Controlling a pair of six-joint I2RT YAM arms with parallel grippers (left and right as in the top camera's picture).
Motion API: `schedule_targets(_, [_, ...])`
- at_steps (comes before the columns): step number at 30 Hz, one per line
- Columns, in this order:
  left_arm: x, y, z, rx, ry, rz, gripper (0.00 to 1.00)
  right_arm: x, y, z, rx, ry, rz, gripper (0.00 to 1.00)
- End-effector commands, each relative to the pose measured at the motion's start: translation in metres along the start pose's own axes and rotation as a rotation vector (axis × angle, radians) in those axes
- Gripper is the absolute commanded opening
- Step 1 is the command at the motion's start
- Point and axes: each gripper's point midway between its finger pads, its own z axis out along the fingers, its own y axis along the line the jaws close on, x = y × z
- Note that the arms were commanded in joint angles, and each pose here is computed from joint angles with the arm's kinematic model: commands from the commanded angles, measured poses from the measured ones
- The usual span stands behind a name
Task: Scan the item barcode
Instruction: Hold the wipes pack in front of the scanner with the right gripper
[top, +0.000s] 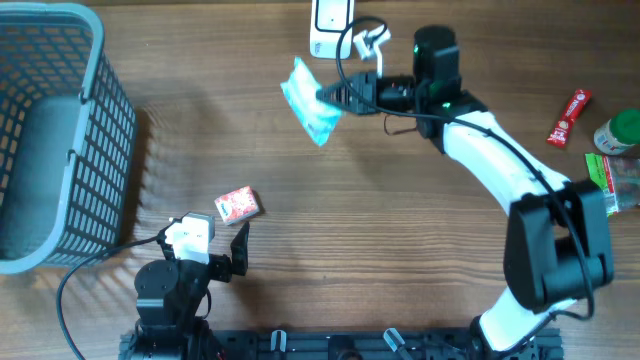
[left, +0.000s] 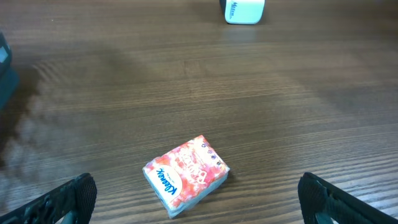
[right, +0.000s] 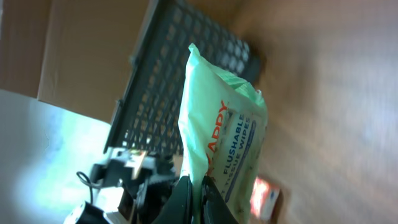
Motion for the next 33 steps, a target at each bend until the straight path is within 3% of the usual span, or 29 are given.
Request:
schedule_targets(1, [0.0, 0.0, 0.0, 0.005, -0.006, 0.01, 1.0, -0.046, 0.008, -0.002, 0.155, -0.161, -0.189, 0.05])
schedule_targets(6, [0.0, 0.0, 0.0, 0.005, -0.006, 0.01, 1.0, -0.083, -0.037, -0.012, 0.658, -0.326, -0.386, 0.05])
schedule_targets(9, [0.0, 0.0, 0.0, 0.005, -0.006, 0.01, 1.0, -0.111, -0.039, -0.03, 0.822, -0.427, -0.563, 0.05])
schedule_targets(13, [0.0, 0.0, 0.0, 0.005, -0.006, 0.01, 1.0, -0.15, -0.039, -0.032, 0.888, -0.565, -0.807, 0.05])
schedule_targets(21, [0.0, 0.0, 0.0, 0.005, -0.006, 0.01, 1.0, -0.217, -0.126, 0.014, 1.051, -0.544, -0.921, 0.04])
schedule_targets(26, [0.0, 0.0, 0.0, 0.005, -0.006, 0.01, 1.0, -0.202, -0.179, 0.034, 1.127, -0.516, -0.911, 0.05])
schedule_targets(33, [0.0, 0.0, 0.0, 0.005, -0.006, 0.01, 1.0, -0.202, -0.183, 0.021, 1.332, -0.501, -0.977, 0.05])
